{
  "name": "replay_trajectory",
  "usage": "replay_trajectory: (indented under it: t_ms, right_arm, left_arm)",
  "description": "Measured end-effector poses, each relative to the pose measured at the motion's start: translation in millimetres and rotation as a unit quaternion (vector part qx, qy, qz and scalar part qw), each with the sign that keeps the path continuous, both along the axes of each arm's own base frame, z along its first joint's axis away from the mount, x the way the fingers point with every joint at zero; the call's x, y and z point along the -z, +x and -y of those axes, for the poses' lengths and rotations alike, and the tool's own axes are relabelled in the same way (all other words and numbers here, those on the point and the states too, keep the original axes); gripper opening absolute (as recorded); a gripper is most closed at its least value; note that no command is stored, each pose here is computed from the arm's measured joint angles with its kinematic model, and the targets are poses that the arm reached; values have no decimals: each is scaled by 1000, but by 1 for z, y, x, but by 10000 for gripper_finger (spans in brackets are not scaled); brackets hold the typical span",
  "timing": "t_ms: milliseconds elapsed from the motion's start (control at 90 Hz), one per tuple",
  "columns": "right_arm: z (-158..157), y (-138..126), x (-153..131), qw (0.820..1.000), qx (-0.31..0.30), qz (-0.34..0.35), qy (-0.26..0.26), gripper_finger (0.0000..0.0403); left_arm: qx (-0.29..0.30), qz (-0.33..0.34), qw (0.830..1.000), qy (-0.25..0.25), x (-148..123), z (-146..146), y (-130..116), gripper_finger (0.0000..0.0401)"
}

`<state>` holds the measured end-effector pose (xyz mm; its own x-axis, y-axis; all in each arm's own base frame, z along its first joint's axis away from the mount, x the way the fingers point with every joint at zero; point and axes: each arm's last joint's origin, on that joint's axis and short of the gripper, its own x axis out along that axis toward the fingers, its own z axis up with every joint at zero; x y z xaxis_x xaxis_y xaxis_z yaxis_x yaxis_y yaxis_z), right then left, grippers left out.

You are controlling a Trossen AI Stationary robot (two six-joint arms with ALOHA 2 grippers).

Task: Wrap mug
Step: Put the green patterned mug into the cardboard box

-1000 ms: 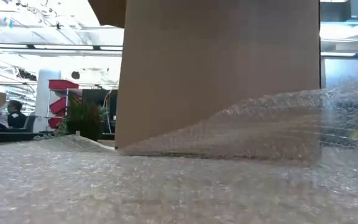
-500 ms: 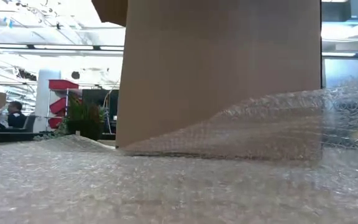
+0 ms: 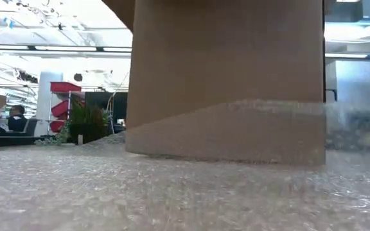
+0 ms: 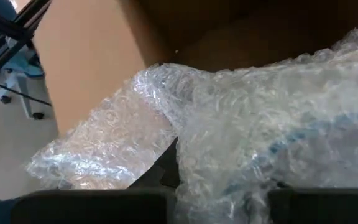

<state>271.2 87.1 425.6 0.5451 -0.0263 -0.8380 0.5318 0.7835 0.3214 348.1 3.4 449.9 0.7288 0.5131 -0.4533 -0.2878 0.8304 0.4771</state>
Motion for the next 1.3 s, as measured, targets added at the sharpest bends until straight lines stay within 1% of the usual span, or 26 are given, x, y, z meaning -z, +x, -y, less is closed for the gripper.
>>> replay_trajectory:
  t_ms: [89, 178, 267, 344, 411, 500, 533, 589, 700, 767, 822, 878, 967, 1033, 1078, 1122, 1189, 1300]
  right_arm:
    - [6, 2, 0, 1000, 2, -6, 18, 30]
    - [11, 3, 0, 1000, 6, -7, 18, 30]
    - [17, 4, 0, 1000, 17, -8, 14, 30]
    - [20, 5, 0, 1000, 29, -6, 1, 30]
    - [23, 5, 0, 999, 44, -1, -12, 30]
    - [27, 5, -1, 997, 70, 2, -22, 30]
    - [29, 3, -4, 997, 79, 3, -24, 30]
    - [31, 0, -11, 995, 95, 11, -31, 30]
    - [38, -8, -27, 990, 124, 39, -55, 30]
    - [42, -13, -34, 986, 144, 49, -69, 30]
    - [43, -15, -38, 984, 151, 57, -77, 30]
    - [45, -15, -40, 983, 153, 63, -78, 30]
    - [44, -15, -40, 986, 139, 57, -74, 30]
    - [42, -15, -39, 988, 128, 54, -69, 30]
    - [40, -12, -37, 989, 121, 50, -69, 30]
    - [38, -11, -36, 990, 111, 45, -69, 30]
    - [34, -9, -34, 993, 93, 37, -62, 30]
    - [30, -4, -30, 997, 47, 22, -57, 30]
  left_arm:
    - [-24, 36, 999, 5, -7, -15, 3, 1]
    - [-35, 47, 998, 3, -8, -26, 5, 1]
    - [-18, 37, 999, -6, -17, -24, -4, 0]
    - [27, 34, 999, -18, -31, -16, -16, 0]
    - [81, 26, 995, -50, -42, -10, -27, 0]
    - [131, 15, 984, -123, -40, -5, -32, 0]
    - [137, 4, 979, -150, -37, -4, -32, 0]
    - [137, -20, 974, -179, -27, -3, -27, 0]
    - [130, -58, 971, -191, -10, -3, -12, 0]
    - [130, -74, 971, -187, 0, -3, 1, 0]
    - [117, -76, 976, -167, 8, -4, 12, 0]
    - [92, -75, 984, -131, 14, -6, 23, 0]
    - [37, -50, 997, -53, 15, -12, 36, 0]
    - [-3, -16, 1000, -4, 9, -16, 41, 0]
    - [-21, 5, 1000, 16, 5, -19, 43, 0]
    - [-35, 30, 999, 29, 0, -23, 45, 0]
    - [-47, 58, 997, 33, -5, -31, 47, 0]
    - [-82, 73, 994, 21, -6, -52, 45, 0]
